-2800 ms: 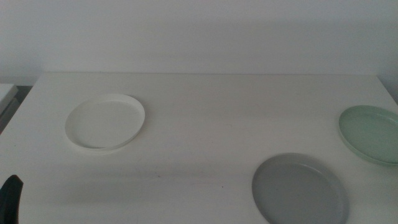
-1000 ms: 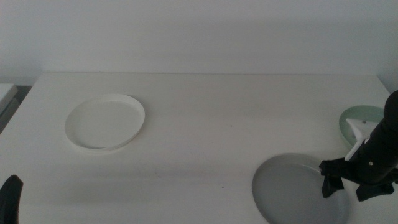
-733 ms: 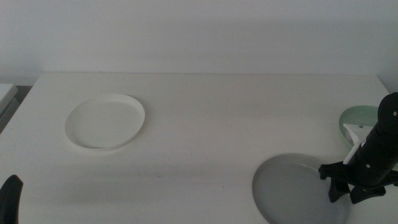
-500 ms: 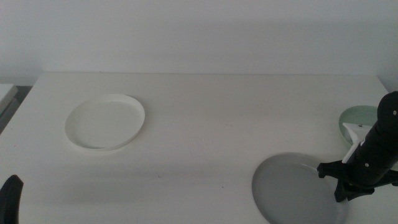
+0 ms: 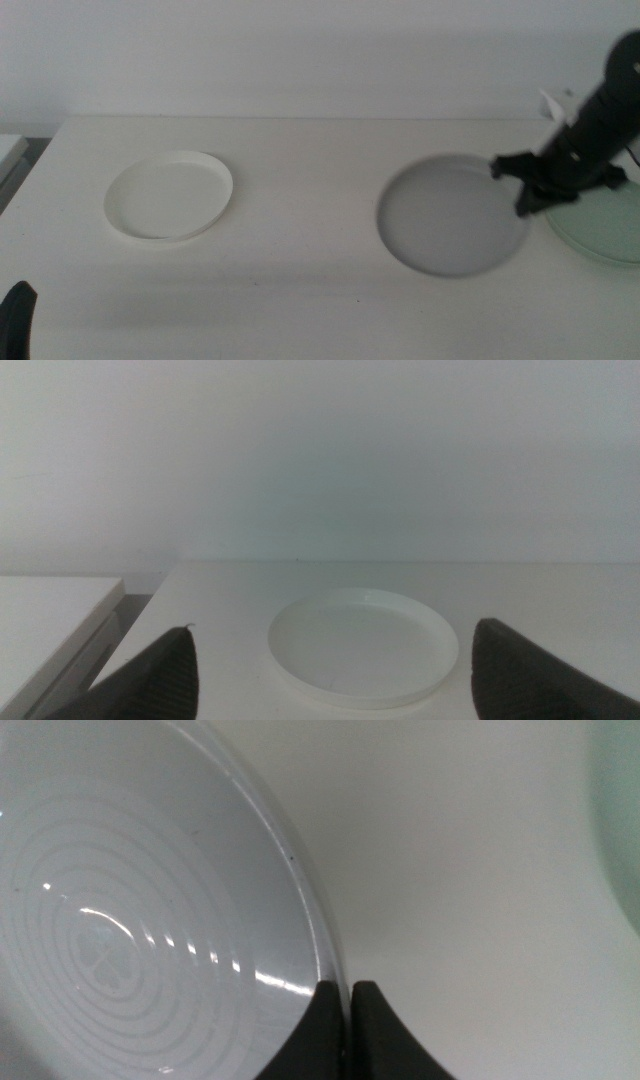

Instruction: Stack the three bowls on top of each other.

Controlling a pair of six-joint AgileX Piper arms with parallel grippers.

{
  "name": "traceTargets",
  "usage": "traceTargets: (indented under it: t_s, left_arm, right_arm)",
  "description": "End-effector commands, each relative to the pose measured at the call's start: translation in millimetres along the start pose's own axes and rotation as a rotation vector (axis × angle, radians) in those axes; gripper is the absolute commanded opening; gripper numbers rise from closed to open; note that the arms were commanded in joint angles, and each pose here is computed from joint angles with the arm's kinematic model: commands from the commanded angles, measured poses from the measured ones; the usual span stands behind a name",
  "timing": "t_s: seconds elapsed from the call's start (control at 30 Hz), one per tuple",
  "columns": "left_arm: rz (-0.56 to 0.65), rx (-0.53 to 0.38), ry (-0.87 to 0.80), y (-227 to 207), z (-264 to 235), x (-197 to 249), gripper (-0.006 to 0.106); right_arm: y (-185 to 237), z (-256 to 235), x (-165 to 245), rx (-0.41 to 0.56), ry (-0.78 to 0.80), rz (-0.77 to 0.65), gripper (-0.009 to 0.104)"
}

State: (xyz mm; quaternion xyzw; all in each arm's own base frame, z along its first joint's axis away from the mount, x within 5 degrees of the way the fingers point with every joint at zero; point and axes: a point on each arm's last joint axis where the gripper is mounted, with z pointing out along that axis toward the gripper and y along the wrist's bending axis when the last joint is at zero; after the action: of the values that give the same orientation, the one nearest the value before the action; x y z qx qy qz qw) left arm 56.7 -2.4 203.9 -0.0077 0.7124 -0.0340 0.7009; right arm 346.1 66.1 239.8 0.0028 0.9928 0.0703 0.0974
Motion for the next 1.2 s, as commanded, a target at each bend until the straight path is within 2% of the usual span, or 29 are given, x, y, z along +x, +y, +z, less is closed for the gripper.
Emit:
traceTargets:
  t_s: [0.0,0.2,0.4,0.8,0.93,1.03,1.17]
  left_arm:
    - [0.000,0.000,-0.013,0.0,-0.3,-1.2,0.094]
    - [0.002,0.000,-0.013,0.0,-0.3,-1.2,0.094]
    - [0.002,0.000,-0.013,0.0,-0.3,-1.2,0.094]
    - [0.000,0.000,-0.013,0.0,-0.3,-1.2,0.094]
    - [0.002,0.000,-0.013,0.0,-0.3,-1.2,0.094]
    - [0.002,0.000,-0.013,0.0,-0.3,-1.2,0.094]
    - [0.002,0.000,-0.013,0.0,-0.3,-1.2,0.094]
  right_arm:
    - [15.9,0.6,-14.4,-0.023,-0.006,-0.024,-0.002]
    - [52.2,35.4,-42.1,-0.098,0.042,-0.072,-0.002]
    - [76.1,73.0,-49.7,-0.121,0.103,-0.109,-0.002]
    - [73.4,100.8,-47.9,-0.069,0.153,-0.122,0.000]
    - [73.4,100.8,-47.6,-0.068,0.156,-0.122,0.013]
    - [73.6,99.1,-47.5,-0.068,0.161,-0.124,0.032]
    - [72.0,71.9,-55.5,-0.083,0.119,-0.153,0.059]
